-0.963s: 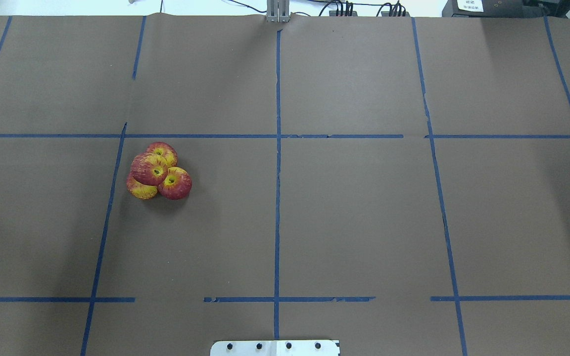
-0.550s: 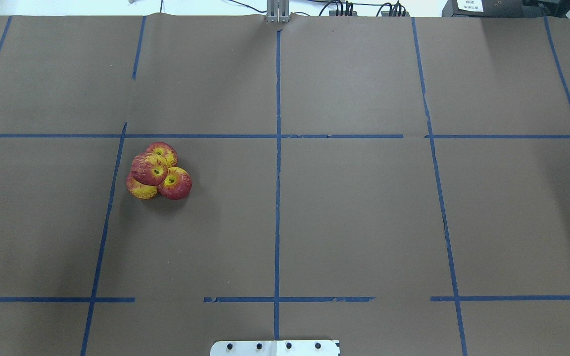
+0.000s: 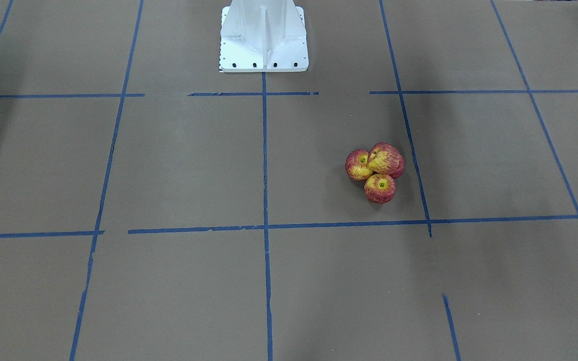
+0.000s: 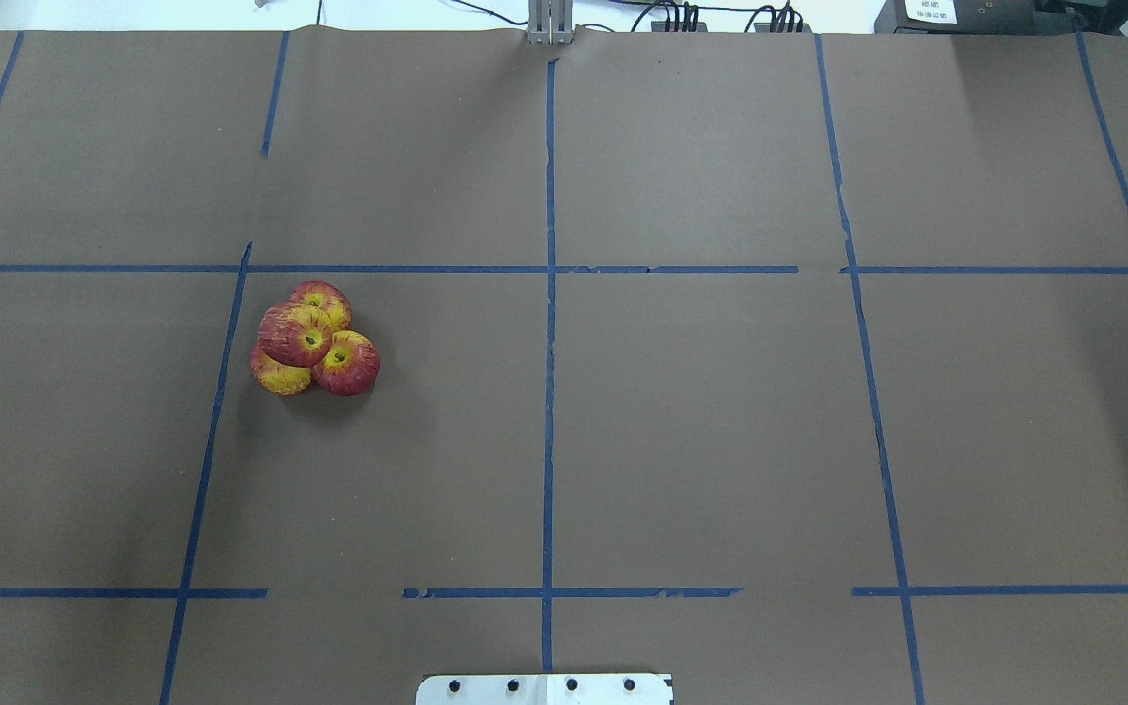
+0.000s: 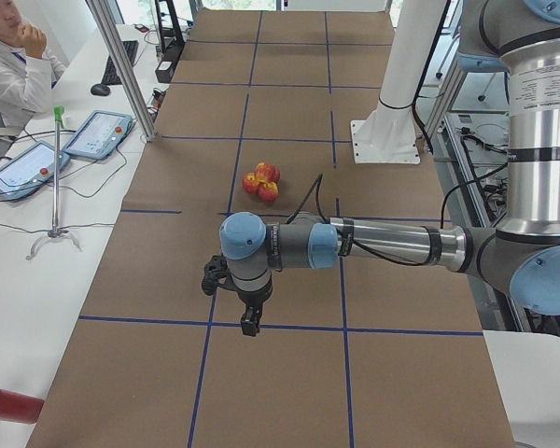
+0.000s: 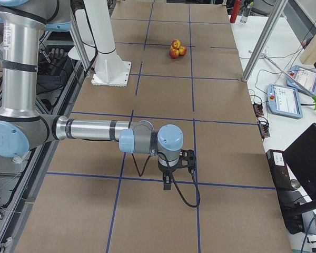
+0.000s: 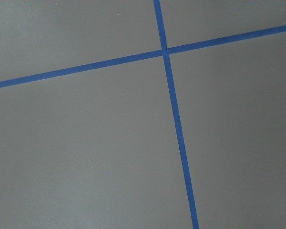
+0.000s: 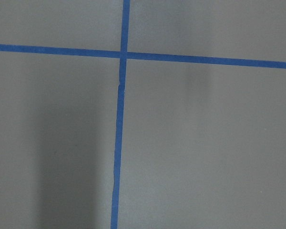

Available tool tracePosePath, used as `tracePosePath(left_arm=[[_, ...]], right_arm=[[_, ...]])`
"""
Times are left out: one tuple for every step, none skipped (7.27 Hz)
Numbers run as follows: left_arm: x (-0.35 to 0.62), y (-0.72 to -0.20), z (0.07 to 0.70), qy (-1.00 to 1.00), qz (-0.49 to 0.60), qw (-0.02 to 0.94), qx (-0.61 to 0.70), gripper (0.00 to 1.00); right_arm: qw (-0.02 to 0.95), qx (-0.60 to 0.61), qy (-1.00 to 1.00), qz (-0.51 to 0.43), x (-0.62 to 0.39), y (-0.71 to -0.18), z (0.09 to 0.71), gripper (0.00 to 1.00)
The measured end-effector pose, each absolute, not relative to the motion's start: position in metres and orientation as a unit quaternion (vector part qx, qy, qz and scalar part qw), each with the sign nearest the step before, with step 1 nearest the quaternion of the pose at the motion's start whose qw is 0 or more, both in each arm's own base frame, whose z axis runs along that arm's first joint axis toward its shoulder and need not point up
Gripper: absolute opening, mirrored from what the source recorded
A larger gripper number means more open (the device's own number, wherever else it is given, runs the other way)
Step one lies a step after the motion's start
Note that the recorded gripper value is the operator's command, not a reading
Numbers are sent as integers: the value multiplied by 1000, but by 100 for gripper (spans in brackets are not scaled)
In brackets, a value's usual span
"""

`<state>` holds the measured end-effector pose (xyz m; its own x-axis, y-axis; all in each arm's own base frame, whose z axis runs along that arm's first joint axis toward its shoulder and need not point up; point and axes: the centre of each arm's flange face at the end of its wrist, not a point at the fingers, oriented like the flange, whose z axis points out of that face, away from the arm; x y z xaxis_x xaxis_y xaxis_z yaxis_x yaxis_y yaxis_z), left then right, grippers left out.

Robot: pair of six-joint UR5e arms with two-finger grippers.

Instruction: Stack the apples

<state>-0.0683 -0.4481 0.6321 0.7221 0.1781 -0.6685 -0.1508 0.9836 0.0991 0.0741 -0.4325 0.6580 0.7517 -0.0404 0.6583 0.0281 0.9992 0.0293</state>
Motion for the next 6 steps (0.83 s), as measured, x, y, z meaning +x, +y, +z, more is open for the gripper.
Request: tracePosePath(left_arm=[[-66, -449, 629, 374, 87, 923, 19, 100], [-64, -450, 628, 389, 85, 917, 19, 100], [-63, -450, 629, 398, 83, 913, 18, 100], [-62, -450, 631, 401, 82, 912, 15, 100], [-62, -450, 632, 402, 81, 912, 14, 100], [-63, -453, 630, 402, 81, 912, 16, 100]], right_arm=[[936, 9, -352, -18, 74, -432, 658, 100], [936, 9, -352, -18, 74, -432, 658, 100], [936, 9, -352, -18, 74, -432, 658, 100], [936, 9, -352, -18, 74, -432, 658, 100], [936, 9, -352, -18, 74, -432, 658, 100], [936, 9, -352, -19, 74, -432, 658, 100]])
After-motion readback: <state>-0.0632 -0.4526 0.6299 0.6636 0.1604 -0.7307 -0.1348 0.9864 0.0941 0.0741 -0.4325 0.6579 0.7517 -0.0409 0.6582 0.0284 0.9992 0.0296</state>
